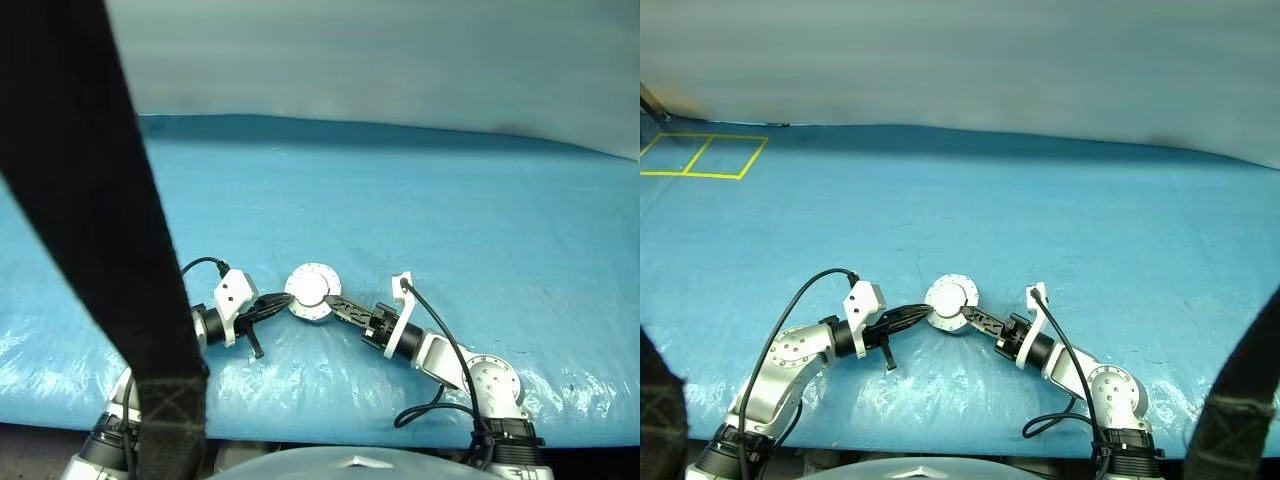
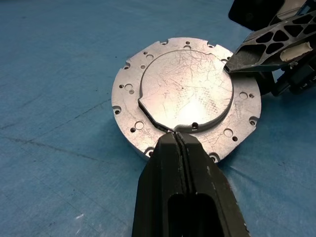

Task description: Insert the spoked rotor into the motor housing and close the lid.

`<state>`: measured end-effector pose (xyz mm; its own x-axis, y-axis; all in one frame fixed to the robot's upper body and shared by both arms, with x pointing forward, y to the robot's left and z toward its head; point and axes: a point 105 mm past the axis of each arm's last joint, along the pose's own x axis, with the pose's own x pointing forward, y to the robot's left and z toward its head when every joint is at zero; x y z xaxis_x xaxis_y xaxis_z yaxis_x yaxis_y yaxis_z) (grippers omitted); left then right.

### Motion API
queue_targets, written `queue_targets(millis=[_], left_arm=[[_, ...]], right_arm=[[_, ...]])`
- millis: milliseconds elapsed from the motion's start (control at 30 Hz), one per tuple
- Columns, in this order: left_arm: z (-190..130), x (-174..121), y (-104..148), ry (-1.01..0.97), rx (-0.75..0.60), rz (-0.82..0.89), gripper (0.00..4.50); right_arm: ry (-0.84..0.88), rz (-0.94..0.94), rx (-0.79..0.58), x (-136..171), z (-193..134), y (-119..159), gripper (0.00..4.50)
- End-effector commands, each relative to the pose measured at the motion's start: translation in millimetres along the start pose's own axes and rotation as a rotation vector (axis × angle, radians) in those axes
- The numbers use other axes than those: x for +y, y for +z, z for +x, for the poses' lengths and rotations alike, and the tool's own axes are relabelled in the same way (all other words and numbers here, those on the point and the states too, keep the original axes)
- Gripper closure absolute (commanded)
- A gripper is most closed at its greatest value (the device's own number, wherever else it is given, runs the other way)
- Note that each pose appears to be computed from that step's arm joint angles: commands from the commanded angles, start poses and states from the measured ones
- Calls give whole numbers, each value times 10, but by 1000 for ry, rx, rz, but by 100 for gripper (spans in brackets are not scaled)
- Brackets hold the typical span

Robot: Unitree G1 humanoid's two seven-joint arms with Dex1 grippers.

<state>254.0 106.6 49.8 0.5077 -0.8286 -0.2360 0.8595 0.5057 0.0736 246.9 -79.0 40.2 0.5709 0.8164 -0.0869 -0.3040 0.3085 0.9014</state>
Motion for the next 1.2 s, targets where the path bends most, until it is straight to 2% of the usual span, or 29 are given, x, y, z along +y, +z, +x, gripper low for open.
queue_targets(millis=[33, 400, 533, 667, 767, 933, 1200], left_arm=[[39, -48, 128, -13, -36, 39, 450], [24, -1, 202, 9, -62, 39, 450], [-57, 75, 382, 38, -141, -9, 450], [-204, 172, 599, 61, -249, -116, 450], [-355, 308, 750, 113, -323, -170, 450], [-457, 422, 728, 188, -322, -221, 450], [-361, 331, 675, 183, -308, -253, 450]], right_arm=[[-16, -17, -18, 4, 11, 43, 208], [63, 55, -104, 88, -1, 153, 210], [20, 62, -110, 41, 43, 156, 210], [149, 131, -167, 212, 84, 242, 210], [164, 123, -159, 257, 122, 245, 210], [185, 163, -188, 303, 185, 279, 210], [173, 166, -192, 307, 228, 246, 210]])
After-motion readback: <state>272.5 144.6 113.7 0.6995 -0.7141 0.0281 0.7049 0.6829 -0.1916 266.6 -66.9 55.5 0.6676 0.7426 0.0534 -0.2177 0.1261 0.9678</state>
